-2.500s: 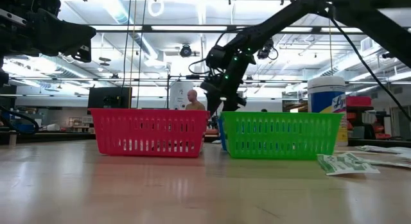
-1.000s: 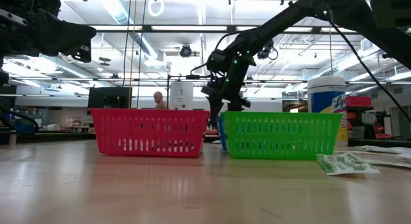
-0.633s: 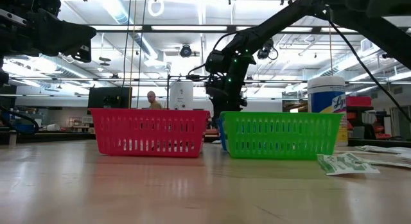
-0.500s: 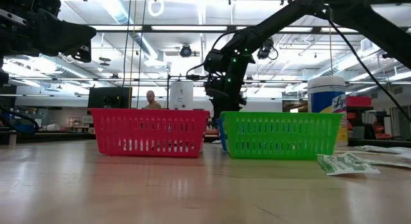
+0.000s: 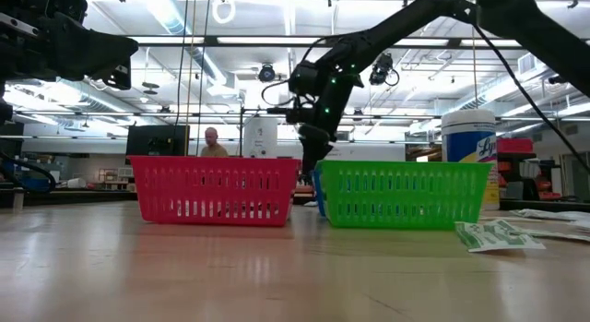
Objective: Pick & Place First Aid Supplies
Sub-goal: Put the top blue alcohol pad into the blue bin
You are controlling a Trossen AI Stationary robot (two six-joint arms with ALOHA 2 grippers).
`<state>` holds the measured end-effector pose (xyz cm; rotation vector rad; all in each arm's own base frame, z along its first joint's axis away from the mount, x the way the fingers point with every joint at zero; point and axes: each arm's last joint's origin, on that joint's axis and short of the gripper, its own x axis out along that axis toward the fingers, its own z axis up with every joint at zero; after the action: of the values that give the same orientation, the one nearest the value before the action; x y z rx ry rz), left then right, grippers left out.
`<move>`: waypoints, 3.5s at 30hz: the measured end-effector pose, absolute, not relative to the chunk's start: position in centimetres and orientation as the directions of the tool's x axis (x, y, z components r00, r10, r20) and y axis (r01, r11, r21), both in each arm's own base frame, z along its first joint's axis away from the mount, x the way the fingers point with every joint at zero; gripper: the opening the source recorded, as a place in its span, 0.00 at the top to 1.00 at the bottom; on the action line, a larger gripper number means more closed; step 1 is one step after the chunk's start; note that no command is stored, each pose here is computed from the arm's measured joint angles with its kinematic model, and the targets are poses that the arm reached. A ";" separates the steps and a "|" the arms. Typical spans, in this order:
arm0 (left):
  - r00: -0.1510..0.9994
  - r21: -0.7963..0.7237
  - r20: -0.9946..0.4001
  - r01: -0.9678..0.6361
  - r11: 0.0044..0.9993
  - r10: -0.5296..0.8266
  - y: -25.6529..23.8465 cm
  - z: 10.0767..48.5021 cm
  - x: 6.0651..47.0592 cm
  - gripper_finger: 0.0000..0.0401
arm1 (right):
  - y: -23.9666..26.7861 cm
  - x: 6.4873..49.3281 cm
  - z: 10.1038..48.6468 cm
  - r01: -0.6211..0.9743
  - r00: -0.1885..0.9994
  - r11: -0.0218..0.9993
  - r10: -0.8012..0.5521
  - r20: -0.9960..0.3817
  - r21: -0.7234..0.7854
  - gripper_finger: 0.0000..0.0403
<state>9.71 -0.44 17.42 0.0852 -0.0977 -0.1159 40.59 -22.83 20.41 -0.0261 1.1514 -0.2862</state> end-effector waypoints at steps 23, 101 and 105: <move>0.989 0.090 0.092 0.111 0.990 -0.120 -0.4 17.4 9.7 0.94 | -26.0 38.6 20.6 0.164 0.453 0.980 -0.173 -0.874 -0.109 0.98; 0.988 0.090 0.093 0.111 0.990 -0.120 -0.4 17.4 9.7 0.94 | -26.7 35.7 13.8 -0.124 0.302 0.984 -0.085 -0.949 -0.128 1.00; 0.989 0.090 0.092 0.111 0.990 -0.119 -0.4 17.4 9.7 0.94 | -26.3 35.4 13.8 -0.133 0.256 0.987 -0.052 -0.965 -0.089 1.00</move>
<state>9.70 -0.44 17.43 0.0852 -0.0978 -0.1159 35.37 -26.28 13.81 -0.1635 1.3130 0.0548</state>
